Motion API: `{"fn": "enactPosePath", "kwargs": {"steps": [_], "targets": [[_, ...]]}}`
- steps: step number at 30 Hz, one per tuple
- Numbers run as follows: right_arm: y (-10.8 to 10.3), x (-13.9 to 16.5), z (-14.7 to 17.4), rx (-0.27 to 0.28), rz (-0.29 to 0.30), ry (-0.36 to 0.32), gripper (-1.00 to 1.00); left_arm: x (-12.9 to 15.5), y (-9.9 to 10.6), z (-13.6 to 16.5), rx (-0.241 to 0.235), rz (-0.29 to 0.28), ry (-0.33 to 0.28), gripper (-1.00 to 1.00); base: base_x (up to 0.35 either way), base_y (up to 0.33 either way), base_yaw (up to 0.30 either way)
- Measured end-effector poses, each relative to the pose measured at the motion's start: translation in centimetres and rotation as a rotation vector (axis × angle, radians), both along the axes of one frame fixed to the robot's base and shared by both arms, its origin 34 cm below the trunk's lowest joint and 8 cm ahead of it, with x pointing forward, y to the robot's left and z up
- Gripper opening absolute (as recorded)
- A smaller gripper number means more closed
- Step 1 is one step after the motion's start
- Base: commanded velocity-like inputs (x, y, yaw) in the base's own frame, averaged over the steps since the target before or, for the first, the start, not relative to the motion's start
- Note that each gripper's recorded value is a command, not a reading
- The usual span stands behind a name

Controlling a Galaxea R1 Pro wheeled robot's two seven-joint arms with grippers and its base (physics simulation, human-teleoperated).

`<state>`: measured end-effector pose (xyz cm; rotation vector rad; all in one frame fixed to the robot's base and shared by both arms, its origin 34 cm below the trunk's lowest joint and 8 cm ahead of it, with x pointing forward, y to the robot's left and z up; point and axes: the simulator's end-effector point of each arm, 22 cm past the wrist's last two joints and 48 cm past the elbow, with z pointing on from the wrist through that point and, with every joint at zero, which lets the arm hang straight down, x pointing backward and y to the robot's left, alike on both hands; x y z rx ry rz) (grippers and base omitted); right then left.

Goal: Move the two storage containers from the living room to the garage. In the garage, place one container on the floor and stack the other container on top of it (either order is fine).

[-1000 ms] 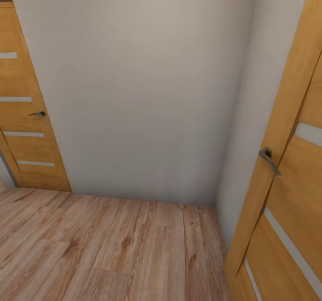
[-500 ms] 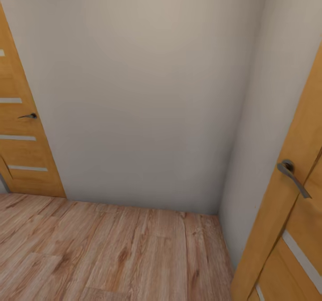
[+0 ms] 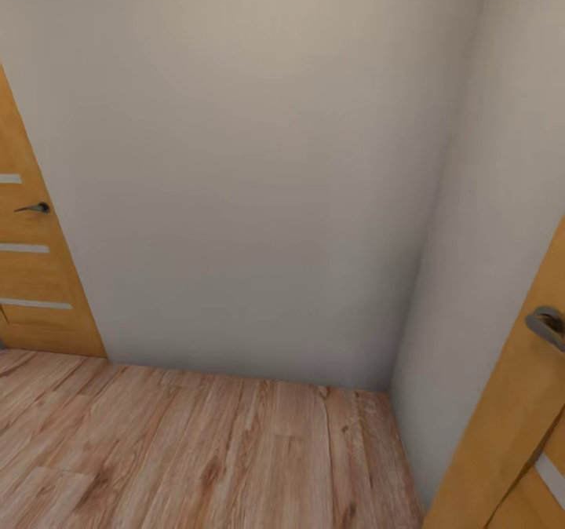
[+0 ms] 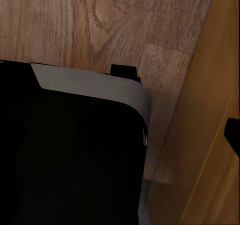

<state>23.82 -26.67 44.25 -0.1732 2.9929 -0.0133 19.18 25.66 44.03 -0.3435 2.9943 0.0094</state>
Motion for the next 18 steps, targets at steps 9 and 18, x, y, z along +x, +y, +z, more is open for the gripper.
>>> {"fn": "enactPosePath", "kwargs": {"steps": [9, 18], "targets": [[-0.02, 0.03, 0.0, -0.001, -0.001, -0.001, 1.0, 0.01, 0.0, 0.0, 0.0, 0.0, -0.001, 1.0, 0.226, 0.0, 0.0], [-0.13, 0.05, 0.0, -0.002, -0.001, -0.001, 1.0, 0.02, 0.01, -0.01, 0.0, 0.0, 0.0, 1.0, 0.138, 0.0, 0.147]]}}
